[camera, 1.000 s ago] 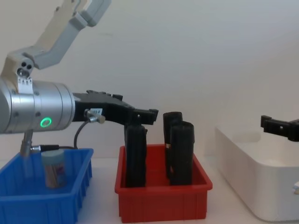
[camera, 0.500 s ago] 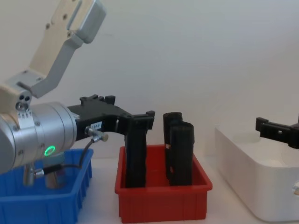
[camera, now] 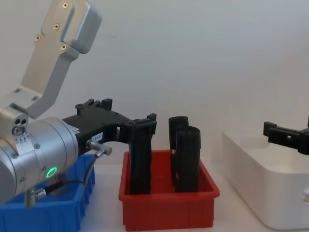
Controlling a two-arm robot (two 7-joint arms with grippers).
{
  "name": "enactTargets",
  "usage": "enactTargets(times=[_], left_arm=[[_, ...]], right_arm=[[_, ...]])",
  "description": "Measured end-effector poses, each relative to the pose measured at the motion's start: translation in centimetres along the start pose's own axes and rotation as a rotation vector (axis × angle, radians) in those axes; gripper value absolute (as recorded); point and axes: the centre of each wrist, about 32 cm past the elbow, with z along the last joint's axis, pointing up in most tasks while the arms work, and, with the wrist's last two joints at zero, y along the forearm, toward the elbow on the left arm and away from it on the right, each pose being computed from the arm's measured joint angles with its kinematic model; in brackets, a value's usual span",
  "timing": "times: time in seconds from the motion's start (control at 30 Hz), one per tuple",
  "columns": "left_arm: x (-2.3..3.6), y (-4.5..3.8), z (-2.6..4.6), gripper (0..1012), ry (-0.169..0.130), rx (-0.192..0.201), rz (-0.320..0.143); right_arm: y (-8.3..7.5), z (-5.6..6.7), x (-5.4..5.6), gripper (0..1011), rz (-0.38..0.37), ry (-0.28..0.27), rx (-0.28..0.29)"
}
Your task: Pick the cotton swabs from the blue box and place them into the white box.
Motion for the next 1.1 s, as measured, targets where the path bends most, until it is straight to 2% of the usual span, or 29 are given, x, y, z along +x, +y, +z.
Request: enactTargets(times=[0.77,1.1], left_arm=[[-0.01,0.01,-0.01,1004,0.0,-0.001,0.002],[0.0,0.0,-0.02,1004,0.0,-0.001,0.002]], right_arm=[[0.1,0.0,0.1,1002,0.003,-0.005,-0.001],[1.5,0.0,0.8,1002,0.035,-0.041,-0.008]])
